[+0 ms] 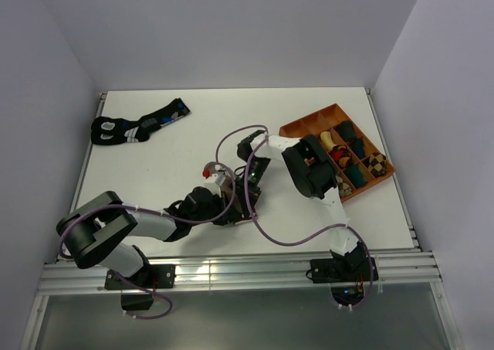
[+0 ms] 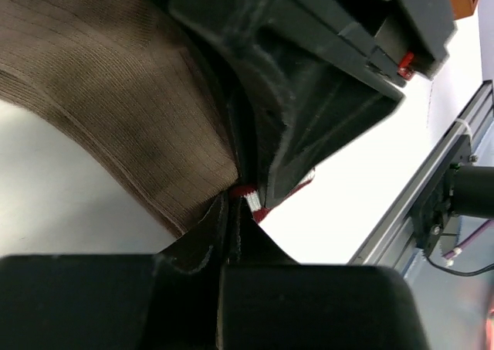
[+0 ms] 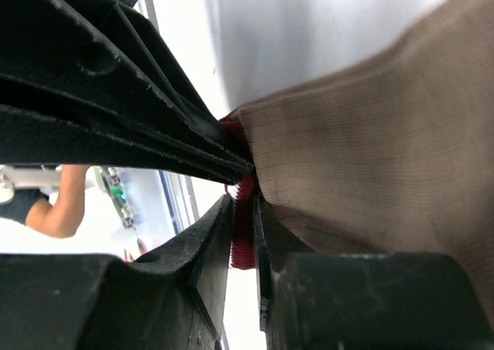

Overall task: Roll the socks
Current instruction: Roll the sock at the center of the board.

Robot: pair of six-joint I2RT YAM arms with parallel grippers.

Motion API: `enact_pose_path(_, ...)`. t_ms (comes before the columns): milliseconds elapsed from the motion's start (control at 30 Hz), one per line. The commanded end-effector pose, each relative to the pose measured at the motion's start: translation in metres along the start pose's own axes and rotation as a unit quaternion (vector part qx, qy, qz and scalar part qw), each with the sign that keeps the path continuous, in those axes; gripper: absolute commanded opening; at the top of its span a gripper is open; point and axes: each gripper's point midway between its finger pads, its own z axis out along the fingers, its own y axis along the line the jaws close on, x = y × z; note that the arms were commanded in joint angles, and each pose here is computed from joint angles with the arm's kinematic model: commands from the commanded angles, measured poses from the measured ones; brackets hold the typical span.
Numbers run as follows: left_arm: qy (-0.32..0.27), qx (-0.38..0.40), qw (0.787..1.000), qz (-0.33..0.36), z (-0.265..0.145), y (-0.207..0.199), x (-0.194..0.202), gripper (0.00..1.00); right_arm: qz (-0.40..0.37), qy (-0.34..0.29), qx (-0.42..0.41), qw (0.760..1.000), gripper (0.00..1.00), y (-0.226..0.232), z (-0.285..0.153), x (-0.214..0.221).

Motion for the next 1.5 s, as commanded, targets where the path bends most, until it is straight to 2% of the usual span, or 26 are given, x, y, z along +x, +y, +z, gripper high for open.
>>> enact_pose_path(0, 0.065, -0.056, 0.996, -0.02, -0.003, 0.028, 0.034, 0.0, -0.032, -0.048, 0.049, 0.997, 0.27, 0.004, -0.013, -0.023)
enact_pose_path(300, 0.084, -0.075, 0.992, -0.055, -0.009, 0.031, 0.044, 0.0, -0.056, -0.112, 0.133, 0.983, 0.45, 0.006, -0.039, -0.038)
enact_pose_path(567, 0.097, -0.073, 0.987, -0.105, -0.021, 0.034, 0.045, 0.0, -0.071, -0.157, 0.185, 0.967, 0.47, 0.015, -0.073, -0.041)
enact_pose_path(700, 0.124, -0.067, 0.981, -0.133, -0.023, 0.032, 0.048, 0.0, -0.091, -0.178, 0.227, 0.953, 0.47, 0.02, -0.09, -0.039)
enact_pose_path(1067, 0.17, -0.039, 0.966, -0.192, -0.029, 0.029, 0.041, 0.0, -0.183, -0.181, 0.309, 0.915, 0.49, 0.026, -0.103, -0.015)
enact_pose_path(1267, 0.196, -0.024, 0.958, -0.205, -0.028, 0.023, 0.041, 0.0, -0.265, -0.148, 0.363, 0.881, 0.49, 0.03, -0.088, -0.002)
enact_pose_path(1467, 0.212, -0.02, 0.951, -0.225, -0.027, 0.025, 0.044, 0.0, -0.374, -0.112, 0.399, 0.83, 0.5, 0.043, -0.051, 0.004)
